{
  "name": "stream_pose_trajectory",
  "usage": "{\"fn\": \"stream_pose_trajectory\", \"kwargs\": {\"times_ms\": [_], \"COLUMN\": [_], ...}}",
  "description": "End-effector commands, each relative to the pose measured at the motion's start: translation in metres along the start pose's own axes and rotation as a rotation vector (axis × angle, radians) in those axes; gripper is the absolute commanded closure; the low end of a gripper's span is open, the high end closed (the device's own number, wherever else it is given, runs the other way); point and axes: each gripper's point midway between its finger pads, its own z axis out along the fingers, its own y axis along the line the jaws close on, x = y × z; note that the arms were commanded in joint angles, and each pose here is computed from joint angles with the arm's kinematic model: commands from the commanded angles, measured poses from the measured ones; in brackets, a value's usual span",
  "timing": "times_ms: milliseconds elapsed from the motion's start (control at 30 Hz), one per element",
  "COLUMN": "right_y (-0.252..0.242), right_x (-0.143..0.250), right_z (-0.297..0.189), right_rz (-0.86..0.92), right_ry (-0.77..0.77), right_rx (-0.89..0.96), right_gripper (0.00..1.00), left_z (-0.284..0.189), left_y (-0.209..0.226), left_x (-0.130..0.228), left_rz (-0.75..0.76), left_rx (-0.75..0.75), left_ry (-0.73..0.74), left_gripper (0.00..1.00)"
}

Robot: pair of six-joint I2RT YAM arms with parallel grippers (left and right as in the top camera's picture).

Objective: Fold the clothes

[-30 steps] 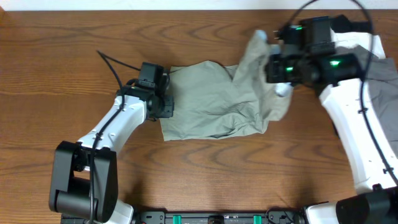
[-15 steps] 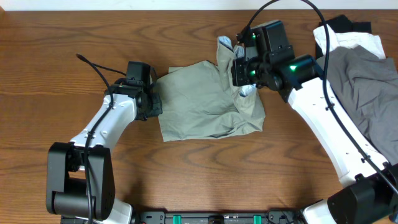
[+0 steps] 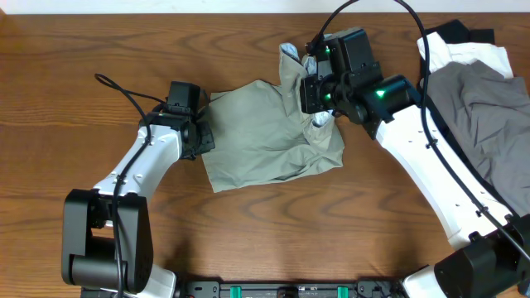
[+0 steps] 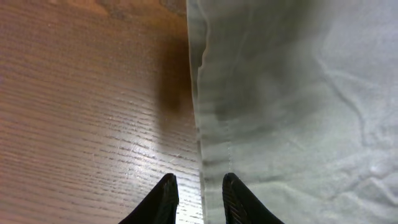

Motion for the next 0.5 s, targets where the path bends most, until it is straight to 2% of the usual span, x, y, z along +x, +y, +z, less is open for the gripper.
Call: {"fn": "stream_pose_trajectory", "kwargs": {"times_ms": [0, 67, 167, 467], "right_y": [-0.003, -0.004, -0.004, -0.005], "right_x": [-0.007, -0.007, -0.006, -0.004], "right_z": [-0.003, -0.003, -0.003, -0.003], "right_rz": [0.002, -0.005, -0.011, -0.032], "right_ry": [-0.026, -0.027, -0.023, -0.012], "right_rx": [0.038, 0.041, 0.042, 0.045], "right_gripper": [0.99, 0.99, 0.99, 0.99], "left_z": [0.003, 0.004, 0.011, 0.043], "left_y": [-0.005, -0.008, -0.006, -0.007], "left_x": [0.002, 0.003, 0.008, 0.03], "left_rz": [-0.012, -0.011, -0.011, -0.007], "left_rx": [0.025, 0.04, 0.032, 0.025], "left_ry": [0.011, 0.02, 0.043, 0.148], "left_gripper": [0.79, 0.87, 0.91, 0.93]}}
